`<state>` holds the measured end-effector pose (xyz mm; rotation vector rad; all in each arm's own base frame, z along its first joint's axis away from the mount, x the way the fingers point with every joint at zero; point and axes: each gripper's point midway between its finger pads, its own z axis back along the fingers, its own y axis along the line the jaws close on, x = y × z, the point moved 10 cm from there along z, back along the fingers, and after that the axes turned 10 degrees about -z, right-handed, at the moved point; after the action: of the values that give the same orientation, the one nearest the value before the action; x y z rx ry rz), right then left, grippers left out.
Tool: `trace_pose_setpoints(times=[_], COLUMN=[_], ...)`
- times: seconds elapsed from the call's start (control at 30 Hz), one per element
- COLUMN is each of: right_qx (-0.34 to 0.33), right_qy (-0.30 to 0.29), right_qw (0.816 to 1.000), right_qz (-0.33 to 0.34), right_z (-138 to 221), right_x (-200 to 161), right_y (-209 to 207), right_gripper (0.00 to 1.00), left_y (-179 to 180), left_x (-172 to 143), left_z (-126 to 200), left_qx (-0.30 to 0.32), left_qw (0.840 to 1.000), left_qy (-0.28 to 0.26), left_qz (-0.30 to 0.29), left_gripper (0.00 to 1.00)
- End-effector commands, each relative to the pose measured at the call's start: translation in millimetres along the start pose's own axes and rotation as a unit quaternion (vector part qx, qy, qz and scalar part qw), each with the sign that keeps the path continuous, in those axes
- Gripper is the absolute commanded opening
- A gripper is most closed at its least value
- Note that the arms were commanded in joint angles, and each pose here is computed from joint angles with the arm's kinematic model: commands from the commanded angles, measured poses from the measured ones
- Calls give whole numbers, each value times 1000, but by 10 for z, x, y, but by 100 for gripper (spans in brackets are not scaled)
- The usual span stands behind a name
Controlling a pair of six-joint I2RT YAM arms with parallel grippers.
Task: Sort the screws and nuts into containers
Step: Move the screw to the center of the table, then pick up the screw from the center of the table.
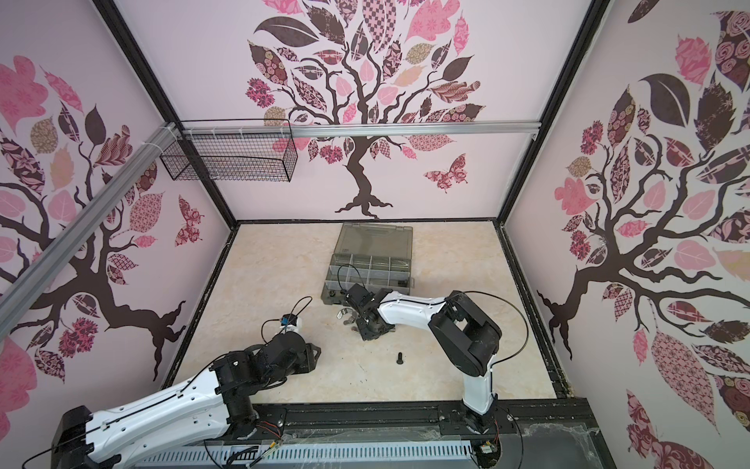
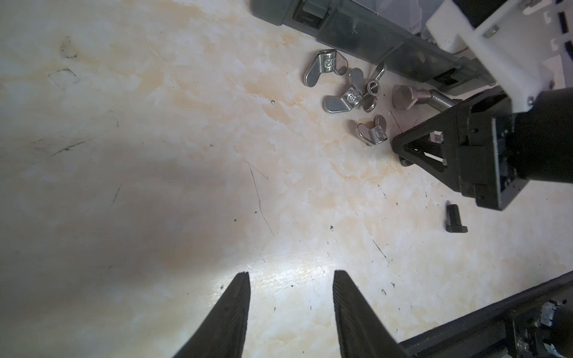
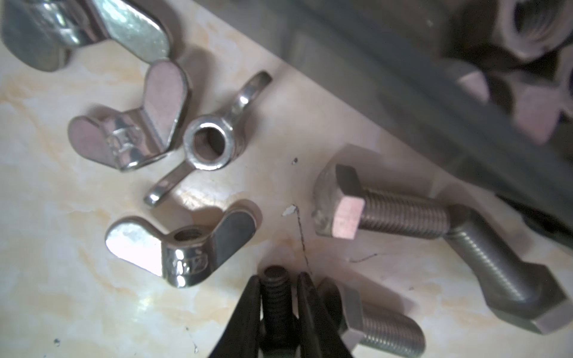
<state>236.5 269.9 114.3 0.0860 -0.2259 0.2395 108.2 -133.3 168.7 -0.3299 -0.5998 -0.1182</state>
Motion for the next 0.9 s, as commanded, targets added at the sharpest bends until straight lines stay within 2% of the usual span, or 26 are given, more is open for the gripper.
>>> trace_pose_setpoints(times=[0.0, 0.17, 0.23, 0.33, 0.5, 0.67, 0.87], right_qx=[-21, -29, -22, -3, 22, 7, -47], right_qy=[31, 30, 19, -6, -62, -126, -178], right_qw=[999, 999, 999, 1000, 998, 992, 979], right_qz=[17, 22, 19, 17, 12, -26, -84], right_z=[-116, -140, -82, 82, 551, 940, 993], right_x=[-36, -35, -10, 57, 323, 745, 1177], right_y=[19, 10, 18, 54, 57, -288, -827], right_gripper=[23, 11, 10, 9, 9, 9, 10], left_y=[67, 80, 87, 96, 96, 82, 61], left_x=[-50, -59, -62, -66, -55, -50, -24], left_z=[-24, -19, -14, -7, 2, -10, -1], left_qx=[15, 16, 16, 19, 21, 18, 16], left_qw=[1000, 1000, 1000, 1000, 1000, 1000, 1000], left_qy=[2, 1, 1, 1, 0, -2, -5], left_qz=[-1, 0, 1, 1, 2, 4, -1], left_gripper=[48, 48, 48, 48, 48, 48, 48])
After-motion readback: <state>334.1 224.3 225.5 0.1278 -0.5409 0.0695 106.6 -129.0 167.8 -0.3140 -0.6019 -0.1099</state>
